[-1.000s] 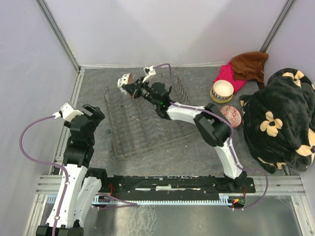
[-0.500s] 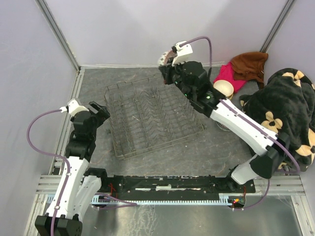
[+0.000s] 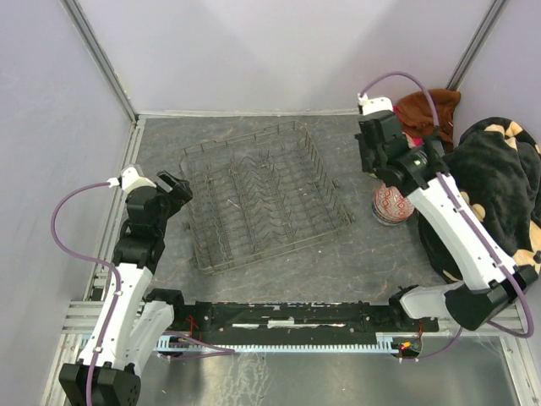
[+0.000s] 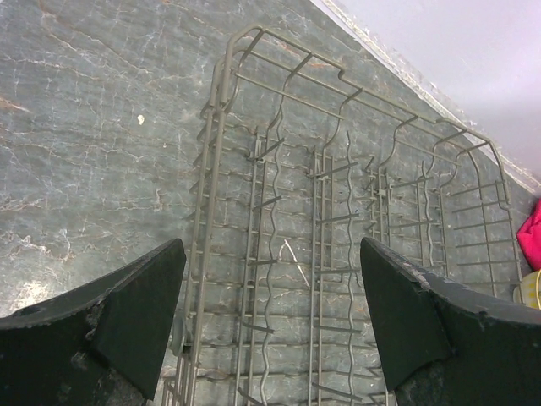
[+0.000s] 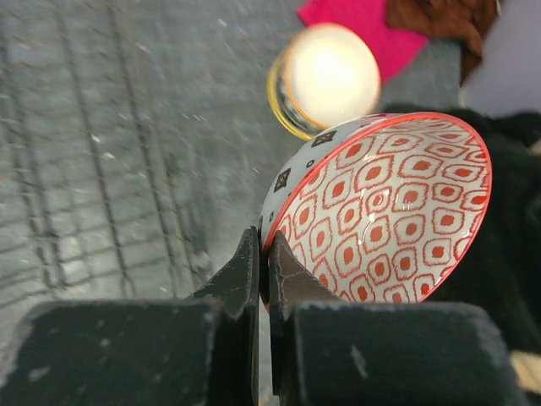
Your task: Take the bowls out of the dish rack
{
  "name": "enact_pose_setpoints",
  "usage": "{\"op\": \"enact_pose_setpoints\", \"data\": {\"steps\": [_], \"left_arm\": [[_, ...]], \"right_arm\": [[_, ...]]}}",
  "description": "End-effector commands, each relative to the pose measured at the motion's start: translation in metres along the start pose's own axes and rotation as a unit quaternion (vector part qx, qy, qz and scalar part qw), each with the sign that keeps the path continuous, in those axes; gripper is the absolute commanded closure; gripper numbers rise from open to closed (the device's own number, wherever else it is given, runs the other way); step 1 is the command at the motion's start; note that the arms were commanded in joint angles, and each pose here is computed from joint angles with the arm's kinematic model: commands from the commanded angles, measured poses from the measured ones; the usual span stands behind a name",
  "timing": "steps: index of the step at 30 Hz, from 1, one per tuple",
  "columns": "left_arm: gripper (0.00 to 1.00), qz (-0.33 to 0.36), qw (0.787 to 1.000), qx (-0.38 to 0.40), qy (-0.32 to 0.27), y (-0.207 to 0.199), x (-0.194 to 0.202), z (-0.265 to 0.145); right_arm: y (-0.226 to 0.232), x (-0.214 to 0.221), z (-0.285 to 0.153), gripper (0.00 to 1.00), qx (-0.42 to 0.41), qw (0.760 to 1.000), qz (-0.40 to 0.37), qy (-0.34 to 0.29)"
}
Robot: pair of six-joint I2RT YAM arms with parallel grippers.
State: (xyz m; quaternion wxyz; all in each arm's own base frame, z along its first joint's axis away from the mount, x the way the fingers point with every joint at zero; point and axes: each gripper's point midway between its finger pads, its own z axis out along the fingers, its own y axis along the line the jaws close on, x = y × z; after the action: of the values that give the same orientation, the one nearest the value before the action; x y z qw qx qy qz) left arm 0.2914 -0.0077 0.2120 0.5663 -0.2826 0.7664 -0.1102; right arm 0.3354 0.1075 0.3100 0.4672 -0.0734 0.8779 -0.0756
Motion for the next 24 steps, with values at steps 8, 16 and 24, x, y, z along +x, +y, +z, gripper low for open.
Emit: {"op": "enact_pose_setpoints", "data": {"steps": [8, 16, 24], "left_arm": [[0.09, -0.014, 0.999, 0.034, -0.025, -0.023, -0.023, -0.002], [0.09, -0.020, 0.999, 0.034, -0.032, -0.023, -0.026, -0.002], [0.09, -0.021, 0.999, 0.032, -0.030, -0.022, -0.024, -0.001]], "right_arm": [[-0.058, 0.086, 0.018, 0.99, 0.033, 0.993, 0.025, 0.114], [-0.060, 0.120, 0.049, 0.99, 0.014, 0.986, 0.052, 0.160], [-0.054, 0.131, 0.070, 0.99, 0.005, 0.982, 0.071, 0.175]]}}
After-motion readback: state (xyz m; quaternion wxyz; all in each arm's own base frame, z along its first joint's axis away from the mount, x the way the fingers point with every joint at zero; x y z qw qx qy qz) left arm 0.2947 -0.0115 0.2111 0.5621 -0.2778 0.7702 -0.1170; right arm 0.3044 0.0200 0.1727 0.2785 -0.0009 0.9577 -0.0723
